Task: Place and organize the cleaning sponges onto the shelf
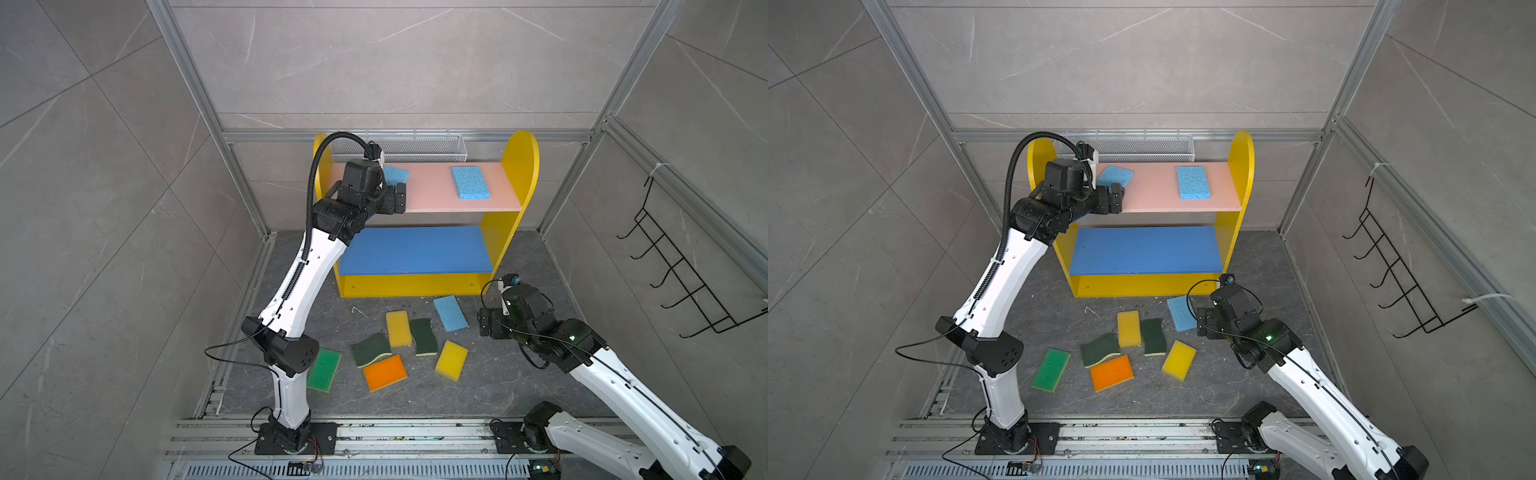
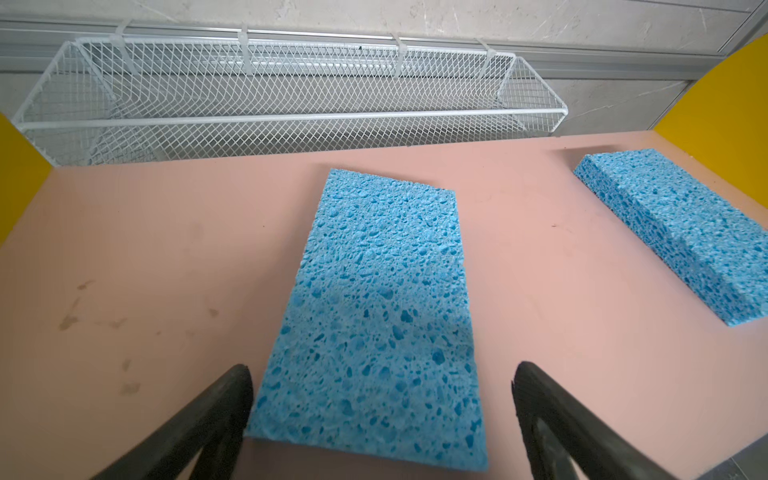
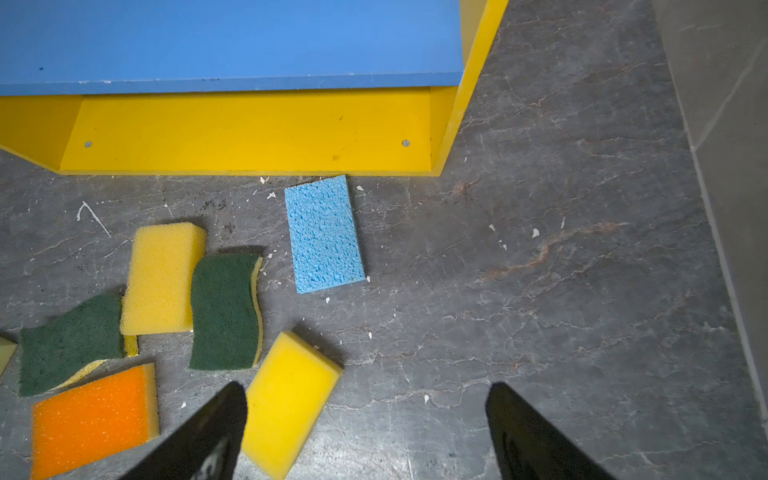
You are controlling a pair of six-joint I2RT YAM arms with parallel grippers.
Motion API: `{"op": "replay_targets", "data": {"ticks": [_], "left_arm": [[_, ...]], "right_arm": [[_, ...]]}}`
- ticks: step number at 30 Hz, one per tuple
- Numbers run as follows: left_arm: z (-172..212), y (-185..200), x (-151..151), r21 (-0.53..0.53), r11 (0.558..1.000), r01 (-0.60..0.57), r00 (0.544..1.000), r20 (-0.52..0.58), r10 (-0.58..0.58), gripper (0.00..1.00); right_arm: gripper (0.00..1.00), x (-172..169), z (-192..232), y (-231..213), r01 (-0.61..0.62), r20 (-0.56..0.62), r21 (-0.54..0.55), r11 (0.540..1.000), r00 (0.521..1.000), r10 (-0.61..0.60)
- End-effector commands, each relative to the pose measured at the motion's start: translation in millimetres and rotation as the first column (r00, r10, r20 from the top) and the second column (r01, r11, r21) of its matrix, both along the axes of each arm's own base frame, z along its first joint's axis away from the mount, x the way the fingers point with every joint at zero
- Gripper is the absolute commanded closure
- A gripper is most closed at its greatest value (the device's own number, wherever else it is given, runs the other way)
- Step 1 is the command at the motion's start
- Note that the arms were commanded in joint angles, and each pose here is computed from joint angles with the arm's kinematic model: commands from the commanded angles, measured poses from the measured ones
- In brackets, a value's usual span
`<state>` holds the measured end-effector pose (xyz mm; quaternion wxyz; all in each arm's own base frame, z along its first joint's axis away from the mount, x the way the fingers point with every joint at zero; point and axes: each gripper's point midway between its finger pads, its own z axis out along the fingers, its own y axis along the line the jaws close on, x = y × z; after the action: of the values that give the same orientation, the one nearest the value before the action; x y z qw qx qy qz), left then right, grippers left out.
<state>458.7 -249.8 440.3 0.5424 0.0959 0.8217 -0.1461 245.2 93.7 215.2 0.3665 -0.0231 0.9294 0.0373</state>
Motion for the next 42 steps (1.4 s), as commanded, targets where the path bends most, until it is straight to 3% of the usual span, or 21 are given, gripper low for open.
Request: {"op": "replay_targets", "data": {"ticks": [1,14,21,30,36,42], "left_arm": [[2,-6,0,-0.015,1.0,0.02,1.0,-0.002,-0.02,0.0],[-28,-6,1,0.083,0.996,0.022,0.997,-0.081,-0.016,0.0],[-48,-1,-1,0.224,0.974,-0.025,0.994,-0.095,0.048,0.02],[-56,9,3,0.265,0.96,-0.086,0.988,-0.101,0.116,0.17],[-53,26,-2,0.242,0.953,-0.181,0.972,-0.102,0.21,0.2],[-41,58,-11,0.257,0.911,-0.323,0.938,-0.045,0.345,0.19]], "right_arm": [[0.08,-4,8,-8,0.007,0.016,-0.035,0.999,1.0,-0.006],[0.07,-2,4,-7,0.005,0.008,-0.046,0.999,1.0,-0.005],[0.07,-2,-1,-8,0.01,-0.01,-0.056,0.998,1.0,-0.011],[0.07,-1,-6,-8,0.012,-0.018,-0.063,0.998,1.0,-0.013],[0.07,-3,-7,-10,0.013,-0.015,-0.066,0.998,1.0,-0.014],[0.07,-4,-8,-10,0.012,-0.02,-0.068,0.998,1.0,-0.013]]}}
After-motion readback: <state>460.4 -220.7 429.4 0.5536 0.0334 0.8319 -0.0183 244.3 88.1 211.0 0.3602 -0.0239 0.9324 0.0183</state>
